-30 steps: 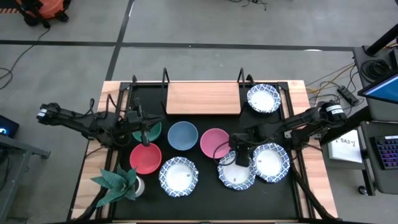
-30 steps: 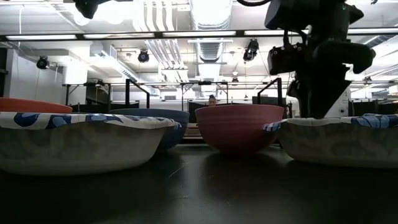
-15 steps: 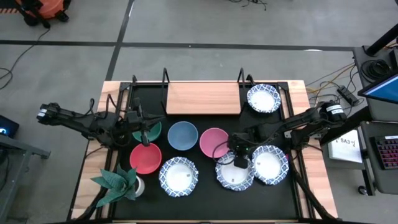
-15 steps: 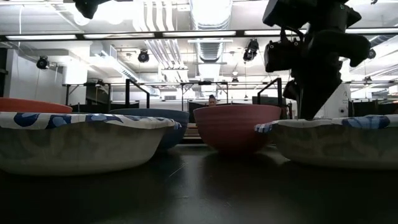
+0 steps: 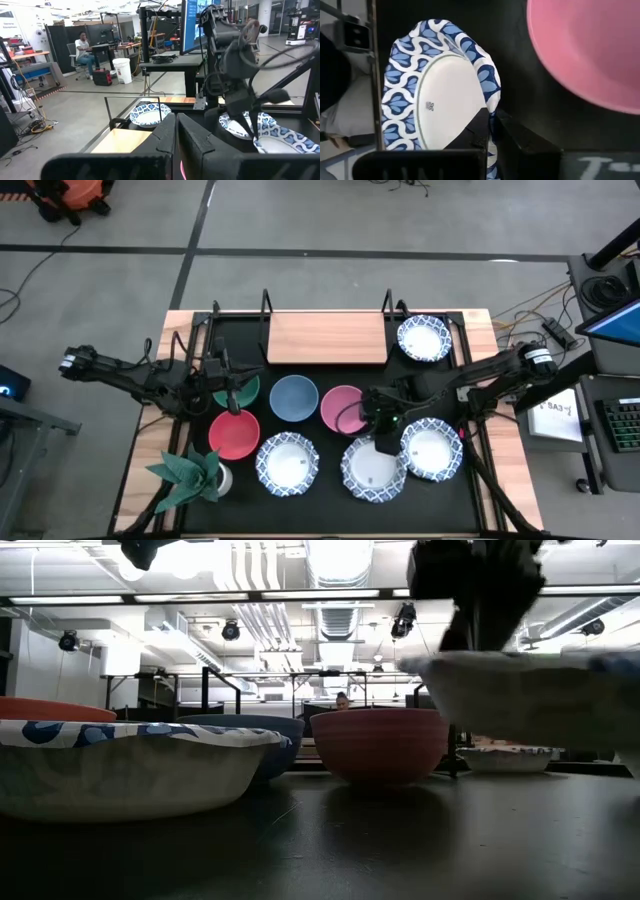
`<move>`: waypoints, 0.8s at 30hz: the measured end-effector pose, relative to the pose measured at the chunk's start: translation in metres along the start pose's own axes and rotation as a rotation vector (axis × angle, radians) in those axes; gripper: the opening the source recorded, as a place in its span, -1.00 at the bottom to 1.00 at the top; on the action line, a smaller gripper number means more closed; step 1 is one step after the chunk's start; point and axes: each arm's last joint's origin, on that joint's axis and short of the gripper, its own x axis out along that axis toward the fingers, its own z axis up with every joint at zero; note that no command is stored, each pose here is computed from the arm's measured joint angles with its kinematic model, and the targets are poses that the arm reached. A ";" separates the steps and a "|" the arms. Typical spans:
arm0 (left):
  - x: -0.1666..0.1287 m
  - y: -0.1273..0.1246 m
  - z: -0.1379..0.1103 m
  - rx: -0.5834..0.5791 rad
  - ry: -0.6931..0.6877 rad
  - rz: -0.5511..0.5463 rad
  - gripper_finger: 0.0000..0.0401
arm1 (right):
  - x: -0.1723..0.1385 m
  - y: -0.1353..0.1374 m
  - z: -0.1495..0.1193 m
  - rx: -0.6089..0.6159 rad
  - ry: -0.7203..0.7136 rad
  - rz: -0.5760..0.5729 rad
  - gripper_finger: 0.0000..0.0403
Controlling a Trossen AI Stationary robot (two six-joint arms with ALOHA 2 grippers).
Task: Place and stack bowls onto a shelf
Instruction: Put the white bowl on the shelf
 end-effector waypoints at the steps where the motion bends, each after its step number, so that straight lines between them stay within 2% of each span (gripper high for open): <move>1: 0.000 0.000 0.000 0.000 0.000 0.000 -1.00 | -0.004 0.003 0.003 -0.011 -0.003 0.001 -0.94; 4: 0.000 0.000 0.000 -0.001 -0.002 0.000 -1.00 | -0.019 0.012 0.017 -0.062 -0.056 0.009 -0.94; 7: 0.000 0.000 0.002 -0.004 -0.021 0.002 -1.00 | -0.038 0.016 0.035 -0.097 -0.176 -0.037 -0.94; 9: 0.000 0.000 0.004 -0.004 -0.035 0.003 -1.00 | -0.052 0.014 0.048 -0.077 -0.265 -0.107 -0.94; 12: 0.000 0.000 0.005 -0.004 -0.051 0.005 -1.00 | -0.076 0.007 0.064 0.027 -0.403 -0.262 -0.94; 14: 0.000 0.001 0.006 -0.010 -0.060 0.006 -1.00 | -0.092 -0.002 0.072 0.094 -0.478 -0.346 -0.94; 17: 0.000 0.001 0.007 -0.001 -0.062 0.007 -1.00 | -0.116 -0.020 0.083 0.132 -0.552 -0.402 -0.94; 24: -0.002 0.002 0.008 0.005 -0.072 0.008 -1.00 | -0.157 -0.079 0.091 0.289 -0.728 -0.587 -0.94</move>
